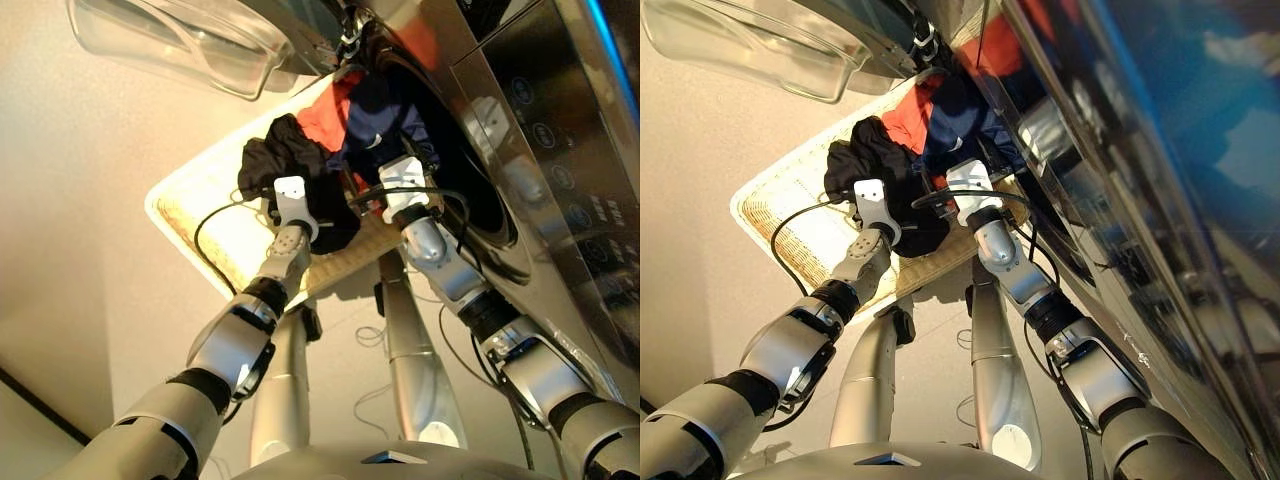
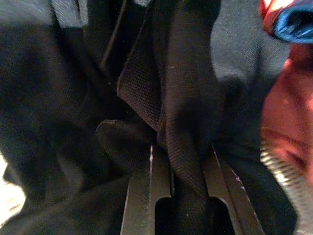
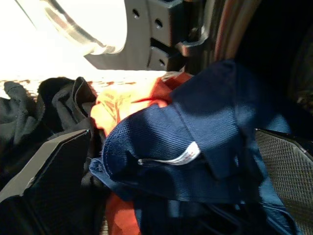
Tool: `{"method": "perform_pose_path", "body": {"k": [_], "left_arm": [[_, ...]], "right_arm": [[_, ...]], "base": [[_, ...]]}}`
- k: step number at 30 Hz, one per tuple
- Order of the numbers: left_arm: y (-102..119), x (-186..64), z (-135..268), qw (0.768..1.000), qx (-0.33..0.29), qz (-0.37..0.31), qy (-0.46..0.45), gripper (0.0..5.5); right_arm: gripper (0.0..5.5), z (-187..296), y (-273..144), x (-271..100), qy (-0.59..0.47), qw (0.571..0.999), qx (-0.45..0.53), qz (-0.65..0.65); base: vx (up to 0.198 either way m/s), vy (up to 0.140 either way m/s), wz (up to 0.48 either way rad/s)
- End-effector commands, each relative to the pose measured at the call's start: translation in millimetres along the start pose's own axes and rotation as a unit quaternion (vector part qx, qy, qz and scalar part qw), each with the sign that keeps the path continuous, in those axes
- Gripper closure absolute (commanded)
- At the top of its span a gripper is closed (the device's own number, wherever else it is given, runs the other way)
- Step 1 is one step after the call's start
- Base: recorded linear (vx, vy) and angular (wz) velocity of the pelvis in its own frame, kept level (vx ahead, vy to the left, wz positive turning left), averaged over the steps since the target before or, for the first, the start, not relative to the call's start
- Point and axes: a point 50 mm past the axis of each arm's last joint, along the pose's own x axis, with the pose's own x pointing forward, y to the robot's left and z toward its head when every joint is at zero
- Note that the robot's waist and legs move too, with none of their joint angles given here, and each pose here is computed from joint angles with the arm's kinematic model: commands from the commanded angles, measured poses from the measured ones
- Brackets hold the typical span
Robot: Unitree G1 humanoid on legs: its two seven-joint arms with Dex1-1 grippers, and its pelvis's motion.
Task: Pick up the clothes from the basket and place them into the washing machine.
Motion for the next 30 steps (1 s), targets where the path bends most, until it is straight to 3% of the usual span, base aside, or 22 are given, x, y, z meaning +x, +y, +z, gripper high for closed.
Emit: {"method": "perform_pose_path", "body": {"k": [1, 8, 9, 13, 22, 29, 30], "left_arm": [[4.4, -0.3, 15.1, 0.998, -0.041, -0.01, -0.046, 5.5], [-12.7, -11.0, 38.0, 0.982, -0.123, -0.085, -0.116, 5.5], [-23.4, -17.0, 50.0, 0.971, -0.15, -0.124, -0.142, 5.5], [-36.9, -29.0, 66.4, 0.952, -0.181, -0.174, -0.176, 5.5], [-54.8, -47.4, 73.4, 0.929, -0.213, -0.239, -0.188, 5.5], [-66.9, -58.1, 73.0, 0.914, -0.251, -0.263, -0.18, 5.5], [-68.0, -59.3, 72.6, 0.913, -0.252, -0.266, -0.179, 5.5]], "right_arm": [[0.0, 10.0, 13.7, 7.4, -0.029, 0.999, -0.009, 0.025], [0.0, -28.9, 18.5, -10.4, 0.053, 0.992, -0.093, 0.072], [0.0, -35.2, 22.7, -16.0, 0.065, 0.988, -0.107, 0.095], [0.0, -39.5, 30.7, -20.7, 0.072, 0.982, -0.123, 0.124], [0.0, -22.2, 41.3, -15.4, 0.013, 0.967, -0.193, 0.168], [0.0, -0.5, 32.2, 11.3, -0.03, 0.962, -0.252, 0.102], [2.85, 0.5, 30.3, 15.0, -0.026, 0.963, -0.252, 0.096]], "base": [[0.0, 0.0, 0.0], [-0.044, -0.018, 0.085], [0.0, 0.0, 0.0], [0.0, 0.0, 0.0], [0.0, 0.0, 0.0], [0.0, 0.0, 0.0], [0.0, 0.0, 0.0]]}}
